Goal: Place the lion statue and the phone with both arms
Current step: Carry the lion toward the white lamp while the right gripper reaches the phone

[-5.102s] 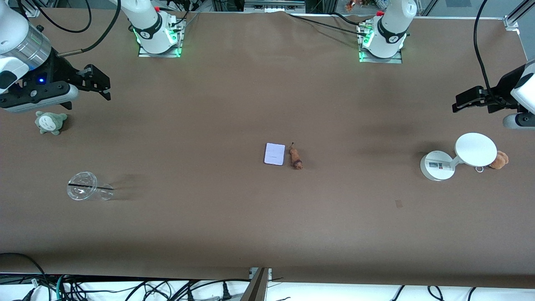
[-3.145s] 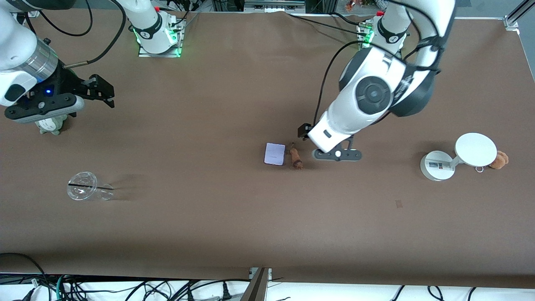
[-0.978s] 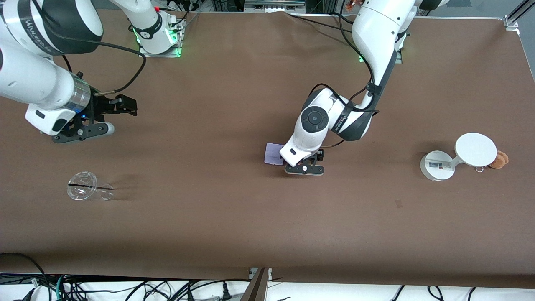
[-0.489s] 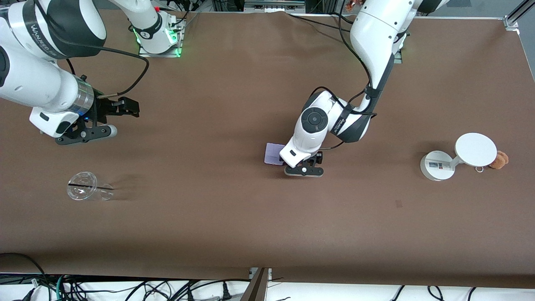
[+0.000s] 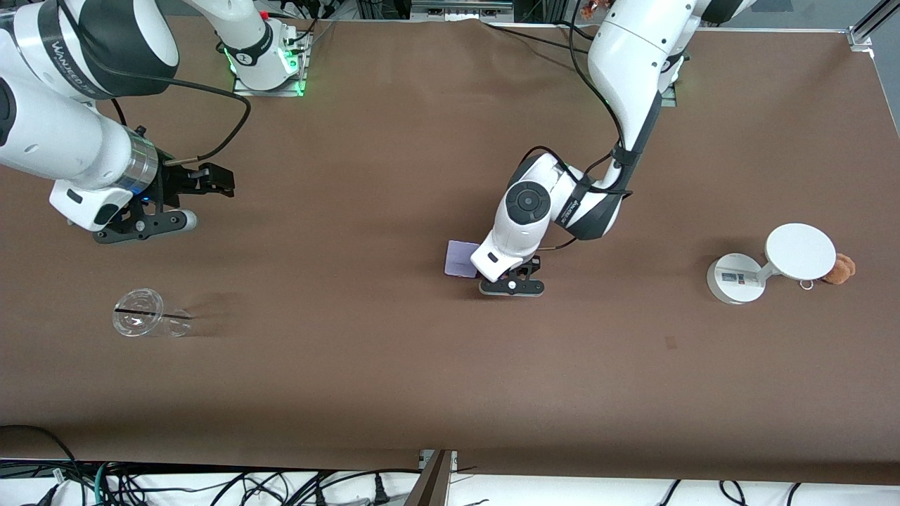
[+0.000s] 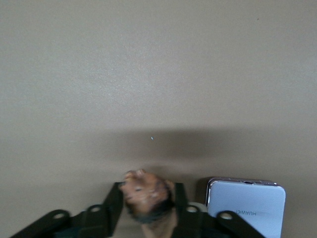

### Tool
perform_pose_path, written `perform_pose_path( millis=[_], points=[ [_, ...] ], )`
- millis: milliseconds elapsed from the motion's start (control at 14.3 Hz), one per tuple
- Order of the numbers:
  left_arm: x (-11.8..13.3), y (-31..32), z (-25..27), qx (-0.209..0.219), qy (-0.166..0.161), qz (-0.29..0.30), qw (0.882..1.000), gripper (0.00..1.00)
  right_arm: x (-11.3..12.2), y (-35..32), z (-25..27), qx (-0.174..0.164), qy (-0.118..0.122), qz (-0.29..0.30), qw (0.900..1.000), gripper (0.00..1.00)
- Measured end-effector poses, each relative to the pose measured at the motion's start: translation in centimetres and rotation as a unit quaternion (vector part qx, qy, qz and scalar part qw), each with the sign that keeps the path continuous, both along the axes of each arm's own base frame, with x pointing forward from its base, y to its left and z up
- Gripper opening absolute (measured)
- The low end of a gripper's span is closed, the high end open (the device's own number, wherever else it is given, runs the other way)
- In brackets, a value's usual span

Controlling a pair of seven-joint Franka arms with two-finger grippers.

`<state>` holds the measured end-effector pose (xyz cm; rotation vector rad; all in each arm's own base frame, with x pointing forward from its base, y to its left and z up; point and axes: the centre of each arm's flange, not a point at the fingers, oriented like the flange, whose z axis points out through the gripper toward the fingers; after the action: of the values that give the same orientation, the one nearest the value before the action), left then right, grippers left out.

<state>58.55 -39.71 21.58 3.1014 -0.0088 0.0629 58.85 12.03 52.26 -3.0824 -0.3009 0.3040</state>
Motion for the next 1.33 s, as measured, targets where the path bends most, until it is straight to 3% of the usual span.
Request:
perform_pose_path(
  millis=[349,699,1048,1328],
  points=[
    [0.8,1.1,4.4,-0.002,-0.006,0.010,1.000,0.39,0.5,0.1,-1.3,-0.004,0.008,-0.010,1.000,1.00],
    [2.4,8.4,7.7,0.006,-0.004,-0.004,1.000,0.39,2.1,4.3,-5.3,0.005,-0.002,-0.082,0.997,1.00],
    [2.6,19.5,6.4,0.022,0.028,-0.032,0.999,0.39,1.2,18.1,-11.9,-0.002,-0.042,-0.185,0.982,1.00],
    [2.7,28.9,4.5,0.024,0.054,-0.033,0.998,0.39,-0.9,29.3,-20.2,0.024,-0.087,-0.256,0.962,1.00]
  ],
)
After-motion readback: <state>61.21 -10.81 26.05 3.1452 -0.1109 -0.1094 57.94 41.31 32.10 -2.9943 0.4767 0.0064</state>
